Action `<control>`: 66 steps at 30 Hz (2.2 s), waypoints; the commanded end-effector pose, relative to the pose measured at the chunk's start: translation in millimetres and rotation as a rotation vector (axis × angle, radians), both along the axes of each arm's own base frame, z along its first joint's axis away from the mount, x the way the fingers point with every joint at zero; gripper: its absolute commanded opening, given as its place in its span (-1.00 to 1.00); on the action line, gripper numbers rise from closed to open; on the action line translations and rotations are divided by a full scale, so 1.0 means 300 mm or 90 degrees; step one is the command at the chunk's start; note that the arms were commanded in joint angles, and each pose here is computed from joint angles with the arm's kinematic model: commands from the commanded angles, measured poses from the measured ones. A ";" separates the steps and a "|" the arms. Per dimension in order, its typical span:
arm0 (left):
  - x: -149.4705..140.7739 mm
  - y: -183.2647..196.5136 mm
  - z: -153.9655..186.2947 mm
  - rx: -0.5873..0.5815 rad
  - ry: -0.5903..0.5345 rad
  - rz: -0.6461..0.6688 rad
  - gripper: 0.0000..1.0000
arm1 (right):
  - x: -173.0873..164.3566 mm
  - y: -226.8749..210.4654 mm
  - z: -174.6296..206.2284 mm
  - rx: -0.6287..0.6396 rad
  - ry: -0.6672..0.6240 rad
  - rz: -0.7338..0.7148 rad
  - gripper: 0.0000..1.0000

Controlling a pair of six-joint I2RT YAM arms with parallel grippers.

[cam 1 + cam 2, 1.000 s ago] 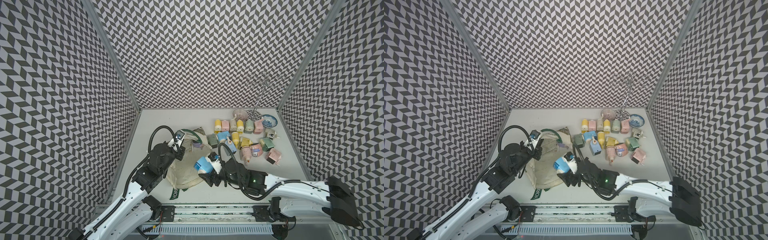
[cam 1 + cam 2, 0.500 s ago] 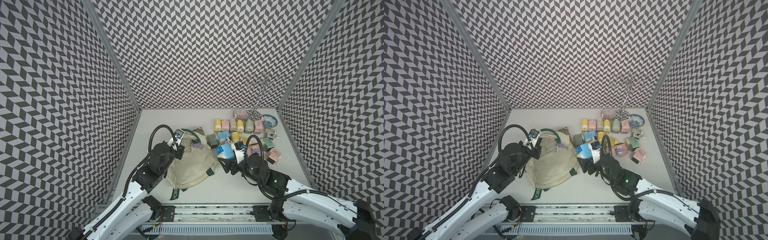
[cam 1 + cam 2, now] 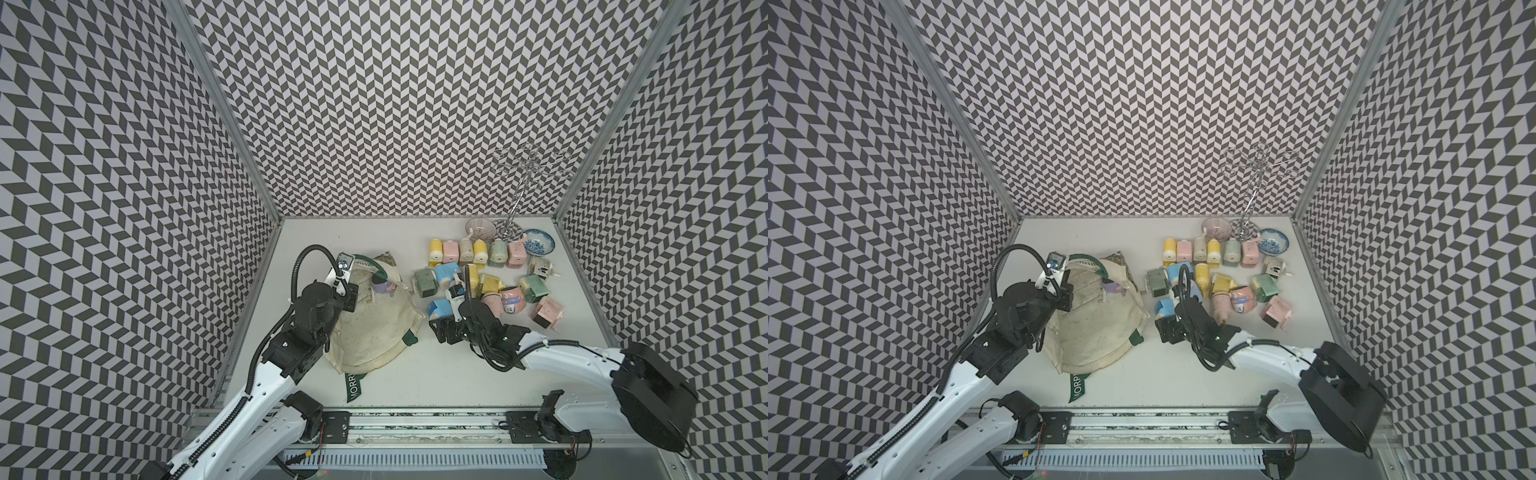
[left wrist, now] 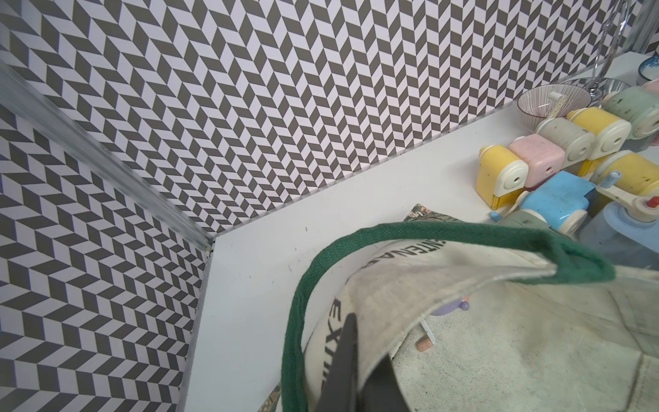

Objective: Take out the pencil sharpeners from the tote bags
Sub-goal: Place the pencil sharpener at the center of the board.

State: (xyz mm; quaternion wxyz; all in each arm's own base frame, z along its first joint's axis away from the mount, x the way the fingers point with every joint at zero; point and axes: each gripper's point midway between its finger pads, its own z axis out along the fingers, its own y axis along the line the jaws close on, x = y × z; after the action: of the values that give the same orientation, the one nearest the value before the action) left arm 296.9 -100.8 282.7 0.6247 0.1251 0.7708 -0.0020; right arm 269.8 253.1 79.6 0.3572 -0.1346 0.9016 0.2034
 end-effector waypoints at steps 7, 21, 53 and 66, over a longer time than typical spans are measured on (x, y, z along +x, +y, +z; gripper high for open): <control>0.005 -0.004 0.102 -0.036 -0.044 -0.002 -1.00 | 0.173 0.020 -0.047 -0.041 -0.021 -0.095 -0.32; 0.006 -0.042 0.084 -0.038 -0.031 -0.035 -1.00 | 0.211 -0.038 -0.096 -0.092 -0.006 -0.142 0.29; -0.004 -0.094 0.080 -0.049 -0.022 -0.080 -1.00 | -0.322 0.344 0.444 0.174 -0.226 0.345 0.62; -0.034 -0.128 0.139 -0.079 -0.047 -0.120 -1.00 | -0.031 0.537 0.231 0.067 -0.218 0.002 0.89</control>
State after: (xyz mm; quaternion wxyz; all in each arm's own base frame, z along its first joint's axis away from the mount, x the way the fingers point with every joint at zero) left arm 292.7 -132.3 280.8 0.6132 0.1662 0.7693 -0.0672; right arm 221.4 423.2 145.5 0.4479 -0.2618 0.8084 0.2781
